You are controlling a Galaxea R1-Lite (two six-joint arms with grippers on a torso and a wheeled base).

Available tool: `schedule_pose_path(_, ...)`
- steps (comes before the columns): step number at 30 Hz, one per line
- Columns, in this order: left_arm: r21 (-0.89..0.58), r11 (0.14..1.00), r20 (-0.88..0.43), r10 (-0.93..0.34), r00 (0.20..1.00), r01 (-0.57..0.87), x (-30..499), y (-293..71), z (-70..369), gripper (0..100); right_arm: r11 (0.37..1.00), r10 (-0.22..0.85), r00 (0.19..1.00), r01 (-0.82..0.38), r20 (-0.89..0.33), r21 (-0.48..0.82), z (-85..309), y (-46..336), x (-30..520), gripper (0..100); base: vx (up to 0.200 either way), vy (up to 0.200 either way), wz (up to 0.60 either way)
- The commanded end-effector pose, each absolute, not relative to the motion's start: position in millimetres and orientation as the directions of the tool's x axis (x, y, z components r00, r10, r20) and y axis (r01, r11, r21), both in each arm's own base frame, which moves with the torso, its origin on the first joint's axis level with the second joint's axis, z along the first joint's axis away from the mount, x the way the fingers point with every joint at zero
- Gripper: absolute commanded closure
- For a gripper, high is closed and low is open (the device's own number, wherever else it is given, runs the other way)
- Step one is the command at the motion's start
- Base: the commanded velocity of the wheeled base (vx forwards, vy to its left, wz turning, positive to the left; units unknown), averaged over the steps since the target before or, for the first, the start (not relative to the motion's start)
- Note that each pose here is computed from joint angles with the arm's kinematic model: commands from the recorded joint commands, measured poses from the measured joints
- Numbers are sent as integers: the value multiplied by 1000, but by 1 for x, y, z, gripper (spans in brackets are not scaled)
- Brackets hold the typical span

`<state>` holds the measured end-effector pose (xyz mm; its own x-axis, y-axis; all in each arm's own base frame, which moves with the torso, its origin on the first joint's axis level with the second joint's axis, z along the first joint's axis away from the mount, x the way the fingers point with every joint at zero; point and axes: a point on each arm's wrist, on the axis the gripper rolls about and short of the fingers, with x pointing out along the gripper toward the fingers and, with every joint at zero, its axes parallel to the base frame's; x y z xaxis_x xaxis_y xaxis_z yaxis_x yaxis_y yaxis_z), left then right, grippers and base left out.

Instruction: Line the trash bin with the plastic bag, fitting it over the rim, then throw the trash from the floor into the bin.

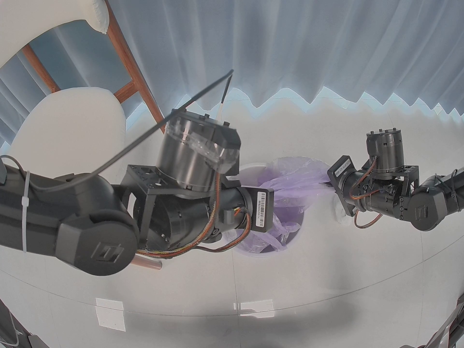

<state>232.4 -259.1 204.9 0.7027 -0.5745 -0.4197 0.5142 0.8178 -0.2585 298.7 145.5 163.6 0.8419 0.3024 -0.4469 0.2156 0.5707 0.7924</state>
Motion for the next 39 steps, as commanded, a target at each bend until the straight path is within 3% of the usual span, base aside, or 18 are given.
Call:
schedule_pose_path(1, -278, 811, -390, -585, 711, 515, 231, -258, 209, 0, 567, 301, 845, 214, -442, 795, 164, 146, 301, 100, 0, 0, 0)
schedule_pose_path(3, -359, 791, -339, -605, 721, 495, 223, -250, 224, 0, 566, 302, 846, 211, -439, 797, 165, 146, 301, 100, 0, 0, 0)
schedule_pose_path(7, -368, 791, -343, -605, 719, 489, 214, -240, 225, 0, 566, 300, 846, 213, -440, 796, 165, 146, 301, 100, 0, 0, 0)
schedule_pose_path(9, -327, 786, -435, -618, 655, 524, 181, -220, 205, 0, 560, 300, 850, 211, -433, 801, 167, 146, 303, 100, 0, 0, 0)
schedule_pose_path(14, -226, 799, -526, -581, 621, 557, 169, -205, 177, 0, 556, 296, 853, 211, -429, 804, 169, 145, 304, 100, 0, 0, 0)
schedule_pose_path(22, -174, 818, -612, -526, 590, 549, 181, -222, 145, 0, 547, 281, 865, 211, -415, 810, 173, 141, 311, 100, 0, 0, 0)
schedule_pose_path(29, -187, 863, -597, -478, 644, 469, 204, -242, 141, 0, 531, 290, 884, 170, -366, 830, 190, 142, 312, 100, 0, 0, 0)
schedule_pose_path(39, -333, 886, -547, -461, 699, 323, 243, -280, 143, 0, 525, 296, 889, 154, -349, 837, 196, 142, 310, 100, 0, 0, 0)
